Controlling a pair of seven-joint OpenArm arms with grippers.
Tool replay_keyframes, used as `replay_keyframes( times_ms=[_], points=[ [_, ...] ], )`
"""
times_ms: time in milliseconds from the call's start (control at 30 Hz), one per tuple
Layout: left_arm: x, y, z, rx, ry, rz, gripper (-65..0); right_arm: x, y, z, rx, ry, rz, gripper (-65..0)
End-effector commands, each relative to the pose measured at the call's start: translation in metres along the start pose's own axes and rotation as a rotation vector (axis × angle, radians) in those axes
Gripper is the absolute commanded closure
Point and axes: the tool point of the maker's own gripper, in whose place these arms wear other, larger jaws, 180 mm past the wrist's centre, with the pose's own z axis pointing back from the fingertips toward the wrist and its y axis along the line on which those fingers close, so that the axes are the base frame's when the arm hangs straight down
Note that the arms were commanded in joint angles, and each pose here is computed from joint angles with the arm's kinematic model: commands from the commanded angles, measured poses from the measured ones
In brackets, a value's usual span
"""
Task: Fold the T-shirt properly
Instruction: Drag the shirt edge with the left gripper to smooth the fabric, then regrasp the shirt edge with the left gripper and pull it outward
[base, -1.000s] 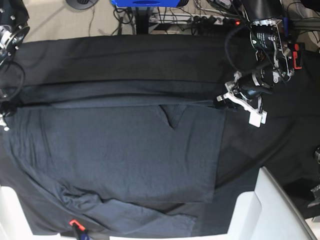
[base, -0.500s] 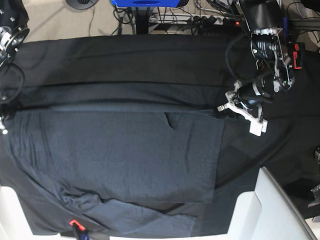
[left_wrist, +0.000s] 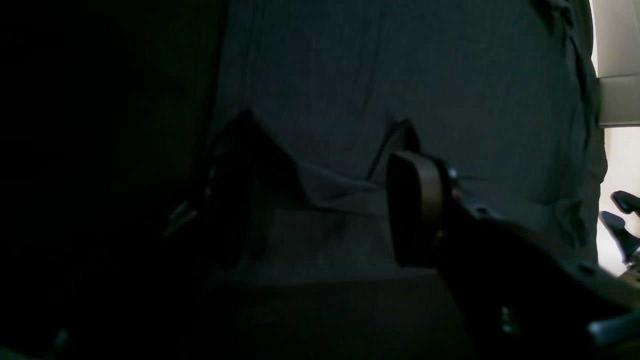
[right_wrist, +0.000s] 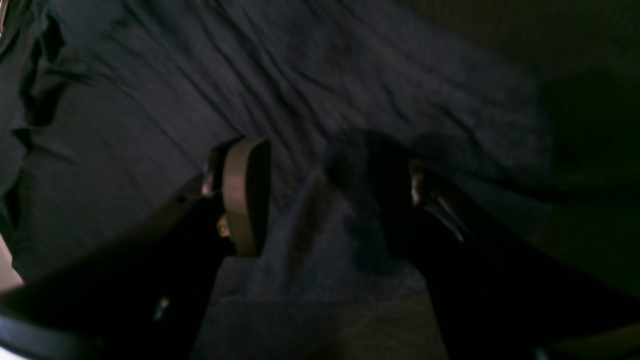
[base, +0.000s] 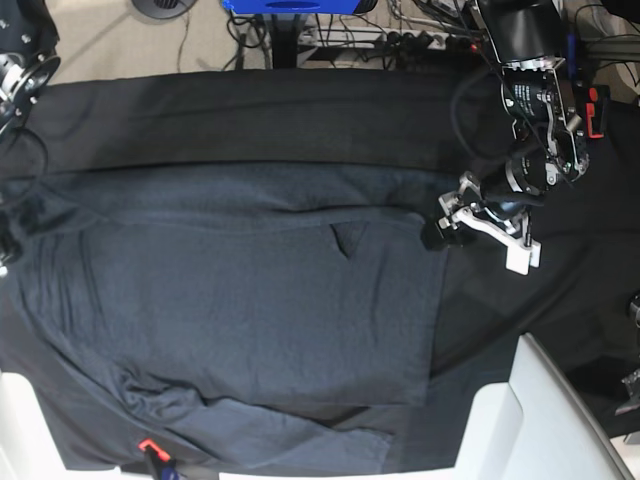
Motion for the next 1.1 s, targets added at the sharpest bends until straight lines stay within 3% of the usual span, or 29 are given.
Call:
replay_keyframes(
  times_ms=[0, 167, 300, 367, 433, 500, 633, 800, 1067],
  points=[
    [0.018, -0.005, 0.013, -0.013, -0.067, -0.035, -41.3, 0.029, -0.005, 0.015, 0.005, -0.084, 0.003, -32.0],
    [0.031, 0.008, 0.059, 0.062, -0.168, -0.07, -41.3, 0.017, -0.031, 0.037, 0.108, -0.09, -0.199, -32.6],
    [0.015, 0.021, 0.076, 0.107, -0.145, -0.074, -42.0, -0.005, -0.04, 0.041, 0.135, -0.038, -0.242, -34.4],
    [0.002, 0.028, 0.078, 0.122, -0.114, -0.063, -42.0, -0.012, -0.043, 0.039, 0.134, -0.03, -0.248, -41.6],
    [-0.01, 0.033, 0.082, 0.135, -0.088, -0.055, -42.1, -0.024, -0.042, 0.036, 0.137, -0.014, -0.269, -52.7],
    [-0.017, 0.035, 0.083, 0.138, -0.074, -0.05, -42.1, -0.028, -0.043, 0.035, 0.135, -0.019, -0.279, -58.2],
    [-0.035, 0.034, 0.081, 0.106, -0.029, -0.073, -42.1, -0.045, -0.065, 0.03, 0.104, -0.046, -0.373, -58.4],
    [-0.055, 0.048, 0.077, 0.119, 0.021, -0.021, -42.1, -0.063, -0.077, 0.02, 0.075, -0.018, -0.426, -58.4],
    [-0.072, 0.057, 0.077, 0.132, 0.058, 0.016, -42.0, -0.05, -0.088, 0.013, 0.051, -0.066, -0.465, -58.4]
  ],
)
